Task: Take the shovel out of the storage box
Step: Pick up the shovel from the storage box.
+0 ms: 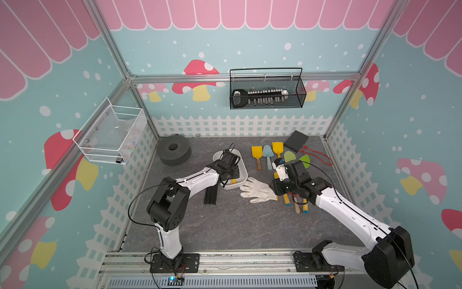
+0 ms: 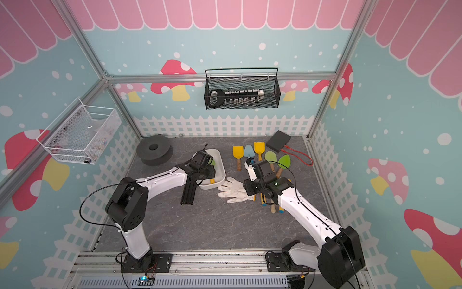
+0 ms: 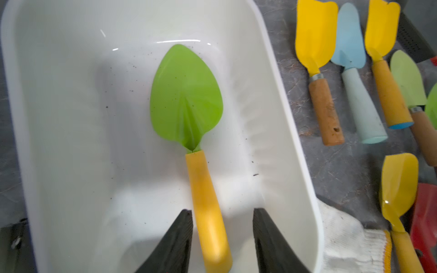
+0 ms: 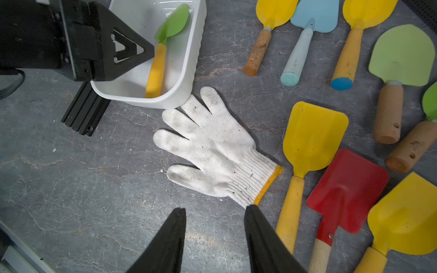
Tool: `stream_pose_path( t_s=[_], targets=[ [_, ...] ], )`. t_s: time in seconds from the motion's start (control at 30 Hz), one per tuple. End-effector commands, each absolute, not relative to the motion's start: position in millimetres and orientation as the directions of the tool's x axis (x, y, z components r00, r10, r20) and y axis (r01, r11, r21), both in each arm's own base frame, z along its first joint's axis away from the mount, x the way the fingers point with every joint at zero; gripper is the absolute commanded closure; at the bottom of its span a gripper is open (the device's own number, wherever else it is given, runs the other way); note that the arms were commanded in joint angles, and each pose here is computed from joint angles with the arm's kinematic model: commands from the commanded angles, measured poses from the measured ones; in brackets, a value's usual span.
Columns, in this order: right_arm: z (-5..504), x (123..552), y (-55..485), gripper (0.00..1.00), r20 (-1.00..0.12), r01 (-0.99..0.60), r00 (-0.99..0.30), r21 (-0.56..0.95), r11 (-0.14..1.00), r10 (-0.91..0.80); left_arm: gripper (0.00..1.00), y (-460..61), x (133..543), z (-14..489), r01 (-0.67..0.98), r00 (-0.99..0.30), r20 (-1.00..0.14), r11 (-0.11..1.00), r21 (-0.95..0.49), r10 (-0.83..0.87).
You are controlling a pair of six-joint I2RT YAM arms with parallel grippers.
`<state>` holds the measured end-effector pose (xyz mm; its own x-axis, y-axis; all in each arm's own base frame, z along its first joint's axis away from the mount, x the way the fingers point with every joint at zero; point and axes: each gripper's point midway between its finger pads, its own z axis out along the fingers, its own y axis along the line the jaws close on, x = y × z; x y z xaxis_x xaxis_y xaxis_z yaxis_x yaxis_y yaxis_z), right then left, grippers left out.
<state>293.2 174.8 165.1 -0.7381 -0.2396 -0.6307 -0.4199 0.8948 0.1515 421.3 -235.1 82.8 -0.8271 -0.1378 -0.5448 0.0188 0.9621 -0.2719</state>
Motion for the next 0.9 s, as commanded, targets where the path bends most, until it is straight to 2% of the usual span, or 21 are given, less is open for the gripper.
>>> stream_pose_path(
  t_s=[0.0, 0.47, 0.77, 0.87],
  targets=[
    [161, 289, 174, 0.53, -0.624, -0.417, -0.743, 0.149, 0.896, -0.242, 0.52, -230, 430, 80, -0.021, -0.841, -0.513, 0.958, -0.286, -0.172],
    [163, 286, 172, 0.53, -0.631, -0.419, -0.735, 0.138, 0.897, -0.246, 0.54, -234, 455, 49, -0.036, -0.878, -0.446, 0.953, -0.302, -0.174],
    [165, 285, 171, 0.53, -0.635, -0.422, -0.732, 0.138, 0.896, -0.247, 0.67, -227, 455, 30, -0.071, -0.893, -0.412, 0.960, -0.272, -0.183],
    [165, 285, 170, 0.53, -0.638, -0.418, -0.730, 0.132, 0.899, -0.246, 0.81, -227, 456, 32, -0.057, -0.892, -0.417, 0.960, -0.275, -0.173]
  ],
)
